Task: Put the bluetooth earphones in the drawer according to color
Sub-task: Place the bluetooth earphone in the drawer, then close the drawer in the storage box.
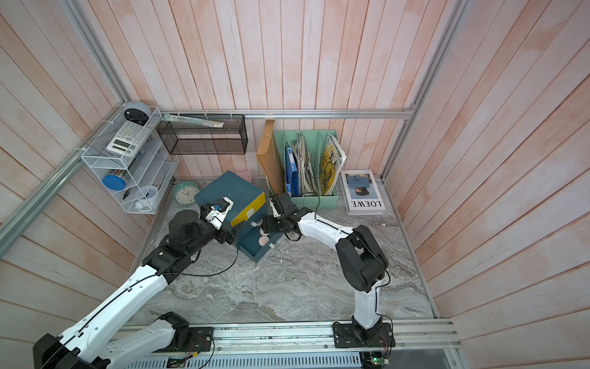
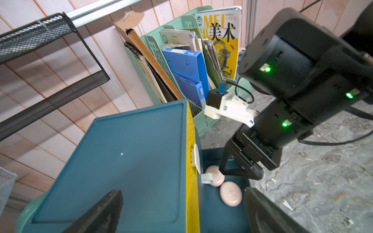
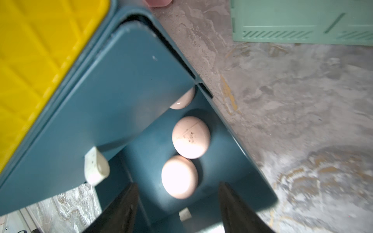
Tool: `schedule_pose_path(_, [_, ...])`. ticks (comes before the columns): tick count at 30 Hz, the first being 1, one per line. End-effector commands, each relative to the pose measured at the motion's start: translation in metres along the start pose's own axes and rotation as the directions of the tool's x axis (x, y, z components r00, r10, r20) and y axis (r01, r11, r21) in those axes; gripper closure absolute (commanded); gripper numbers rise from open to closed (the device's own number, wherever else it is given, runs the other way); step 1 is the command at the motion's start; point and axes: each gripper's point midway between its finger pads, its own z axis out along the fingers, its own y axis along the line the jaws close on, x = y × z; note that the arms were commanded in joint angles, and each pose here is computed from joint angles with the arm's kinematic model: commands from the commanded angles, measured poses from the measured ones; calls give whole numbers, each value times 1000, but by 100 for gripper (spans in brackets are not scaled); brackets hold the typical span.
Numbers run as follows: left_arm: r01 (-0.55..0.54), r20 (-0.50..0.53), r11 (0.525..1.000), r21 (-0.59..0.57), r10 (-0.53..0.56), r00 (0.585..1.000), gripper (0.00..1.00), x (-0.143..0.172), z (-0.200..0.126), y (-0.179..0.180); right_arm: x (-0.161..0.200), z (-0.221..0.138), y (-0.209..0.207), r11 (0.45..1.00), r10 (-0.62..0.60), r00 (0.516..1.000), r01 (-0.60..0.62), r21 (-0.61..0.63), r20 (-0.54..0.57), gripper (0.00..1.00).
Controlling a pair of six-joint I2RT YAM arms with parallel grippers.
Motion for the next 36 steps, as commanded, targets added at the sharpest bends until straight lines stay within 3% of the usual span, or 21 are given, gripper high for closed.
schedule_pose_path(1, [25,52,998,-53,-22,998,8,-11,-2,11,-1,-15,-7,1000,5,1000,-6,20,30,31])
schedule_pose_path(11, [59,43,997,-39,-58,997,75,-5,12,10,32,-26,-35,997,33,999,-34,73,10,32])
schedule_pose_path(16, [65,14,998,-14,-65,998,98,1,19,7,49,-29,-45,995,51,999,-51,87,-2,33])
schedule_pose_path(20, [56,-18,998,4,-56,998,100,9,23,3,58,-24,-50,994,67,998,-65,89,-13,44])
schedule_pose_path(24, [47,-35,999,-8,-47,998,100,13,24,5,63,-14,-47,994,99,995,-98,48,-30,70])
schedule_pose_path(30, [31,-61,999,-32,-33,998,100,21,26,10,61,-7,-40,993,119,993,-119,6,-28,100])
schedule_pose_path(36, [44,-65,998,-52,-47,997,100,23,29,15,59,-2,-36,993,117,992,-117,-9,-38,100])
